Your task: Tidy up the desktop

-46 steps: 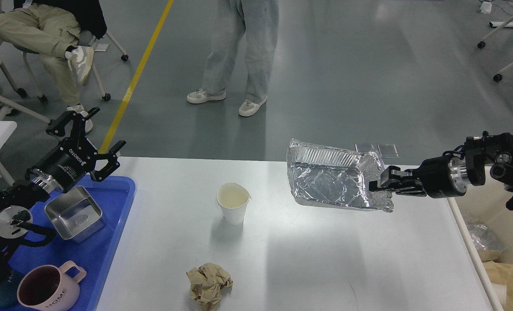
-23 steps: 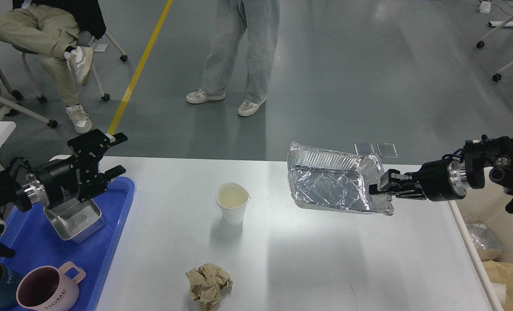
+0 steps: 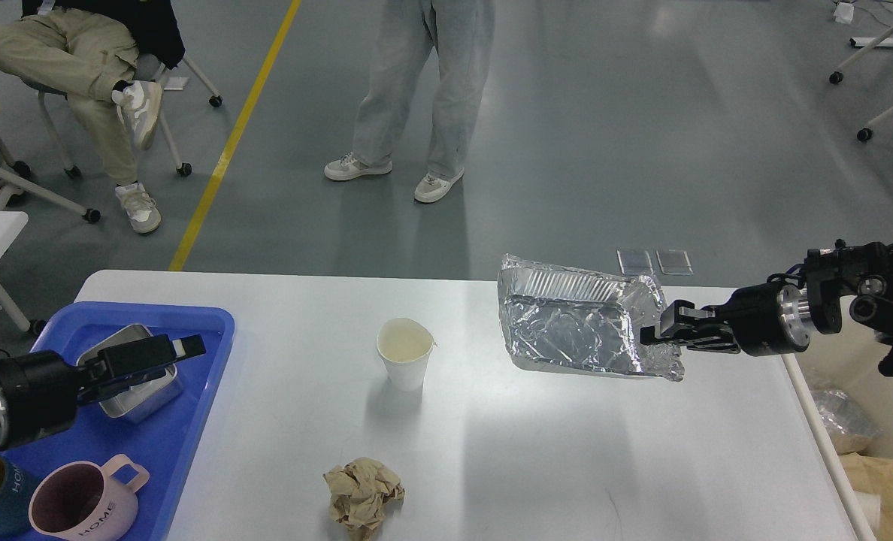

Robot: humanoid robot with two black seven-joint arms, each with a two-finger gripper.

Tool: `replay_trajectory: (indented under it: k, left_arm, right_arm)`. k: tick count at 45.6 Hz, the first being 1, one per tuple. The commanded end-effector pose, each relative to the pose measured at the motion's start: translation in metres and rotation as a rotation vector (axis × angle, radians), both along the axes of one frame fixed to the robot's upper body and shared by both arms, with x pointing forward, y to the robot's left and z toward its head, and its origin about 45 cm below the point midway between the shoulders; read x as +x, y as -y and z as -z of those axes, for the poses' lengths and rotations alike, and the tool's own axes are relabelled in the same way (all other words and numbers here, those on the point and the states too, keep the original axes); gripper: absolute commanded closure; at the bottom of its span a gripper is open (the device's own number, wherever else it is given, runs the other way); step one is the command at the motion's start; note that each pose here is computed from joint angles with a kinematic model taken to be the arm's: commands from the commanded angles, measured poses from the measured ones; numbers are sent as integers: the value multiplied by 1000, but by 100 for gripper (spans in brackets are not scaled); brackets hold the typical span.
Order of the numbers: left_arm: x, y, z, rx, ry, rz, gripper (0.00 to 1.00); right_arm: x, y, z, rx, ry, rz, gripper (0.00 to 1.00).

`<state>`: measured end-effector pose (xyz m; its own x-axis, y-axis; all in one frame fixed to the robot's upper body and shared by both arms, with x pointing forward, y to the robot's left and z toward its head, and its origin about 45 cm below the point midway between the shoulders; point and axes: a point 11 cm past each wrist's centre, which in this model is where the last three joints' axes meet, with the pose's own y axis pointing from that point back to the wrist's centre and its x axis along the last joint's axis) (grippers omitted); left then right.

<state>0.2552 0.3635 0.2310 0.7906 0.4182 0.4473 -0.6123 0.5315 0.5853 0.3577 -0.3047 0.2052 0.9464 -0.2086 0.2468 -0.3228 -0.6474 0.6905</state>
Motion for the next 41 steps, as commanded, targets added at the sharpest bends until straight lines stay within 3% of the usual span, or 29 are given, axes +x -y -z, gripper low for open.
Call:
replay_trajectory:
  k: [1,6,18,41]
  left_arm:
    - [-7,-8,-22,20,69,62,7]
    - [-12,-6,-34,-14,100,89,8]
    - [-21,-13,-35,1,36,103,8]
    - [-14,-28,-39,127,-25,73,5]
  right_arm:
    - [-1,0,1,1,-2,2,100]
    - [-1,0,2,1,-2,3,100]
    - [-5,-2,5,4,-12,-5,100]
    - [-5,-7,7,8,-6,-10,100]
